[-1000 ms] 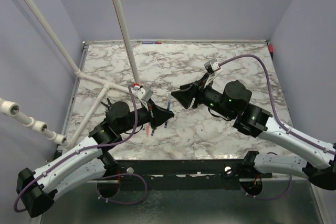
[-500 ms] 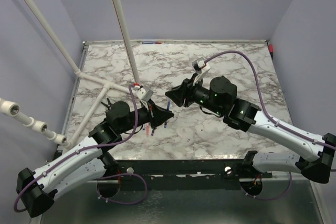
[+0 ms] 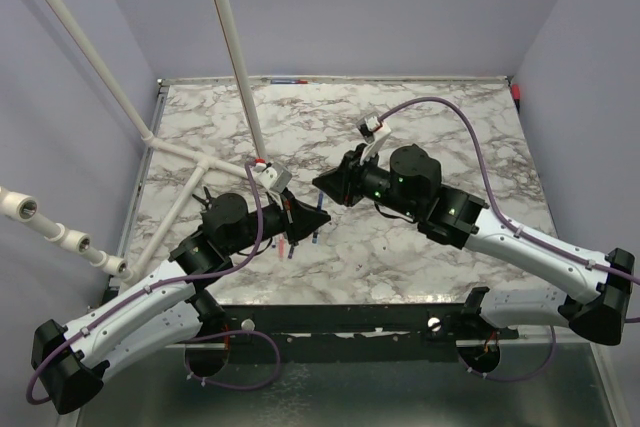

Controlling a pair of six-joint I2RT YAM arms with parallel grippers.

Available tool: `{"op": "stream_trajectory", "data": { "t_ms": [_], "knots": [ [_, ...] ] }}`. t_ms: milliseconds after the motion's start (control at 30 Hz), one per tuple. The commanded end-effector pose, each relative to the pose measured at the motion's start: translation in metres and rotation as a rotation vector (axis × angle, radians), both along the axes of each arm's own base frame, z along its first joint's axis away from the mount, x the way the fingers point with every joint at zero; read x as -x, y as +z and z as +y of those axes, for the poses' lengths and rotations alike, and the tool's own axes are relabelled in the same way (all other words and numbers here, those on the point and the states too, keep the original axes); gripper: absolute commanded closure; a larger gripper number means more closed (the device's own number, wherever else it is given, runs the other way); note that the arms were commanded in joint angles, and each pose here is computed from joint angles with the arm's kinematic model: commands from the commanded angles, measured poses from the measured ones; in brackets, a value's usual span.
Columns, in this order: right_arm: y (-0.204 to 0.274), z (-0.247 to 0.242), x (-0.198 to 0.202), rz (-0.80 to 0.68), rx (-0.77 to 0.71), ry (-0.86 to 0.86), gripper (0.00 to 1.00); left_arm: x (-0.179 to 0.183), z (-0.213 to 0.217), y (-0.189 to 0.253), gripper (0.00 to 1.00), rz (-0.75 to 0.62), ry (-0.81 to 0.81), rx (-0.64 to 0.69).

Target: Insert the pens into the pen caps

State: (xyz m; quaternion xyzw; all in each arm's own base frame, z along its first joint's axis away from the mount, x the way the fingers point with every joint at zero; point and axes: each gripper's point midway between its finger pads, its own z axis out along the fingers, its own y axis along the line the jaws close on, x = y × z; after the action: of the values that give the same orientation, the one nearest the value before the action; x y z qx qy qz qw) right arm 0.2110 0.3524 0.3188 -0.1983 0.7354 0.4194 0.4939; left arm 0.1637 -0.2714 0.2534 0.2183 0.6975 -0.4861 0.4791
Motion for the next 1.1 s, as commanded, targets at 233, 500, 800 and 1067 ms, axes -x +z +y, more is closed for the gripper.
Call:
{"op": "stream_trajectory", "data": {
  "t_ms": [233,500,800,1067],
  "knots": [
    [-0.01,0.009,0.015,0.045,-0.004,0.082,1.0,-0.007,0.005,0.014,1.0,-0.033,0.043,0.007],
    [-0.015,0.003,0.039,0.069,-0.051,0.165,1.0,-0.004,0.006,0.026,1.0,-0.071,0.029,0.016],
    [-0.017,-0.004,0.066,0.095,-0.115,0.261,1.0,0.005,0.002,0.065,1.0,-0.161,-0.031,0.082],
    [-0.027,-0.009,0.078,0.118,-0.123,0.294,1.0,0.009,-0.01,0.081,1.0,-0.192,-0.106,0.08]
  ]
}}
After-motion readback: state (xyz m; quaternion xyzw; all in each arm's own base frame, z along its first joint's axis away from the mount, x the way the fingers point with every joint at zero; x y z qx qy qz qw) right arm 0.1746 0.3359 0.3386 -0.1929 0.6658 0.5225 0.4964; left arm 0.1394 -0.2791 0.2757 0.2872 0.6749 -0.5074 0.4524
